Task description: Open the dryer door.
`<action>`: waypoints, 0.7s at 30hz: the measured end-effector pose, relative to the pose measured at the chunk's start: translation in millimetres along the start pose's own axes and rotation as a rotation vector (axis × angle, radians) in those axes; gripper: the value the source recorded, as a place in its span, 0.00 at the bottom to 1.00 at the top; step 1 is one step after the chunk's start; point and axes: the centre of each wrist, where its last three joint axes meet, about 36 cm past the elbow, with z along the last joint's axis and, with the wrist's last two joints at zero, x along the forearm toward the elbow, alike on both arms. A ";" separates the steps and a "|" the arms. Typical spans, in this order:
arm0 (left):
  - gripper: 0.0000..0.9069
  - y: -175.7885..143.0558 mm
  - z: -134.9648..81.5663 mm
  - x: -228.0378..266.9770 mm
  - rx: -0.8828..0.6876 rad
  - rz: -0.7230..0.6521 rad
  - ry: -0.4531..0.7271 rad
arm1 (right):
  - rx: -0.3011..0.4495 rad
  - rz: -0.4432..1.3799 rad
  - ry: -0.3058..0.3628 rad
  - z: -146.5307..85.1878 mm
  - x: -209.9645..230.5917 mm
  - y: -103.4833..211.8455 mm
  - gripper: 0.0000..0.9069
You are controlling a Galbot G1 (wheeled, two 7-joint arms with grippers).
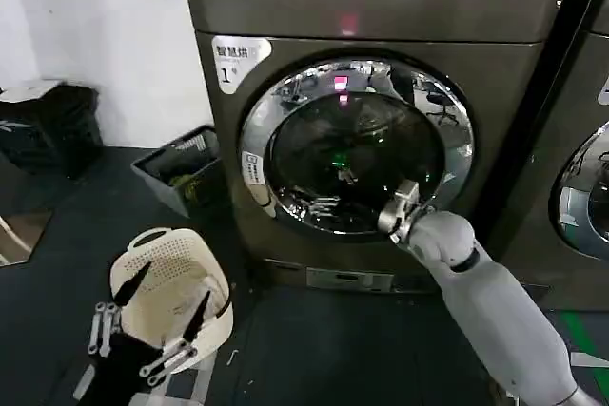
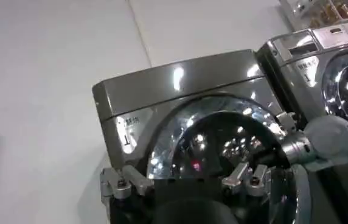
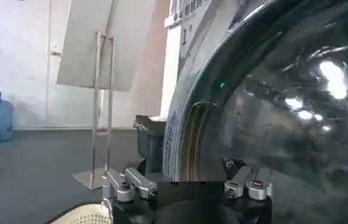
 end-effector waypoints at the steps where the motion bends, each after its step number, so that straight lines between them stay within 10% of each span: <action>1: 1.00 -0.2 0.0 0.0 0.000 0.000 0.000 | -0.001 0.006 0.000 0.2 -2.1 0.9 1.00; 21: 1.00 -0.8 -0.5 -0.9 -0.002 -0.004 -0.002 | 0.004 -0.006 0.015 -2.4 -46.2 13.5 1.00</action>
